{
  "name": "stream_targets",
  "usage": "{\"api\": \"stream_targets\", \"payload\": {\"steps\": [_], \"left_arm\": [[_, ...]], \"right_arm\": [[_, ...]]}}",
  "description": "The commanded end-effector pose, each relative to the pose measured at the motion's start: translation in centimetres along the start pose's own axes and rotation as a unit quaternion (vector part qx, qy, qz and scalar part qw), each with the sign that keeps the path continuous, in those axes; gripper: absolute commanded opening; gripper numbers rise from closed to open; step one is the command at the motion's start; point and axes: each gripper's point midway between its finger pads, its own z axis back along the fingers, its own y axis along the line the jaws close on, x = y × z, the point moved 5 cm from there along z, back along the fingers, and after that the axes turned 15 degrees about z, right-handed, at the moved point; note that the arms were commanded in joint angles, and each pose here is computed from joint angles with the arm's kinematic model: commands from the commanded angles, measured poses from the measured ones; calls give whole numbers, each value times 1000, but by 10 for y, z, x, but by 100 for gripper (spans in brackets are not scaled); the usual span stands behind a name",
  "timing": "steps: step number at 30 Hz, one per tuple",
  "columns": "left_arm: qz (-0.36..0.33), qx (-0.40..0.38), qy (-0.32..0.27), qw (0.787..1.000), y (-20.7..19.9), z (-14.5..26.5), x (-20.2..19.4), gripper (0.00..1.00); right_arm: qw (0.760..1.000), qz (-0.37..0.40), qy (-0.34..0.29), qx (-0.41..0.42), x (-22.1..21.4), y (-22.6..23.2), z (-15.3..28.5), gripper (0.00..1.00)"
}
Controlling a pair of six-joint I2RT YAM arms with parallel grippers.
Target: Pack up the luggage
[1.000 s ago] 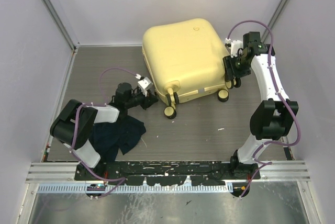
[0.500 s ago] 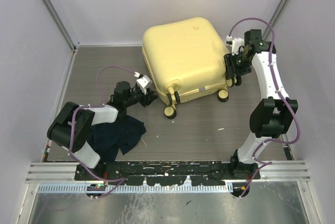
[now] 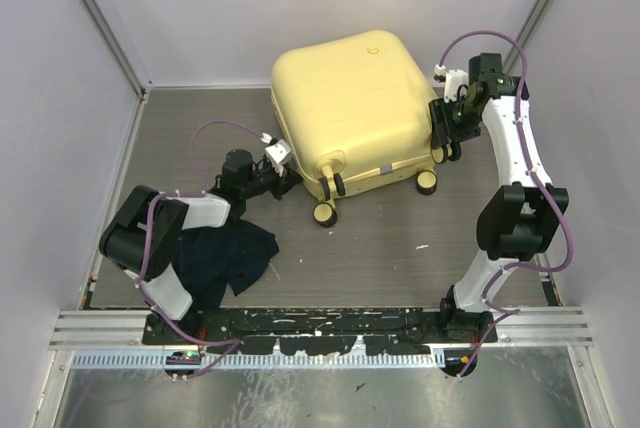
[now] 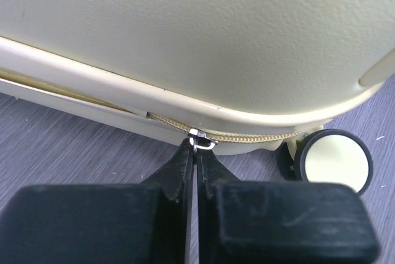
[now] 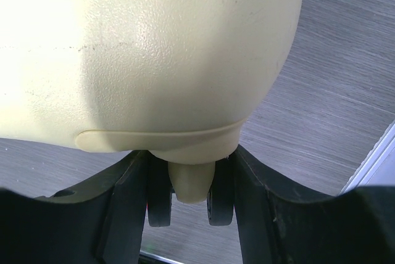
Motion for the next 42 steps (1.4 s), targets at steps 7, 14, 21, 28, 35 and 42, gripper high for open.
{"api": "stream_targets", "payload": {"steps": [7,14,21,28,35,42], "left_arm": [[-49,-64,-30,996,-40,16,13,0],[-80,-65,-11,995,-72,11,-5,0],[-89,-85,-14,992,-108,3,-13,0],[-87,-39,-61,994,-138,-15,-8,0],[-175,1,-121,977,-166,-38,-11,0],[-238,43,-170,955,-184,-60,-8,0]], "right_arm": [[994,-6,-103,-19,45,-7,10,1],[993,-19,-112,-12,46,-3,10,1],[994,-23,-111,-6,47,0,6,1],[994,-19,-110,-3,50,5,2,1],[994,-14,-112,6,53,14,2,1],[994,1,-108,19,59,27,-8,1]]}}
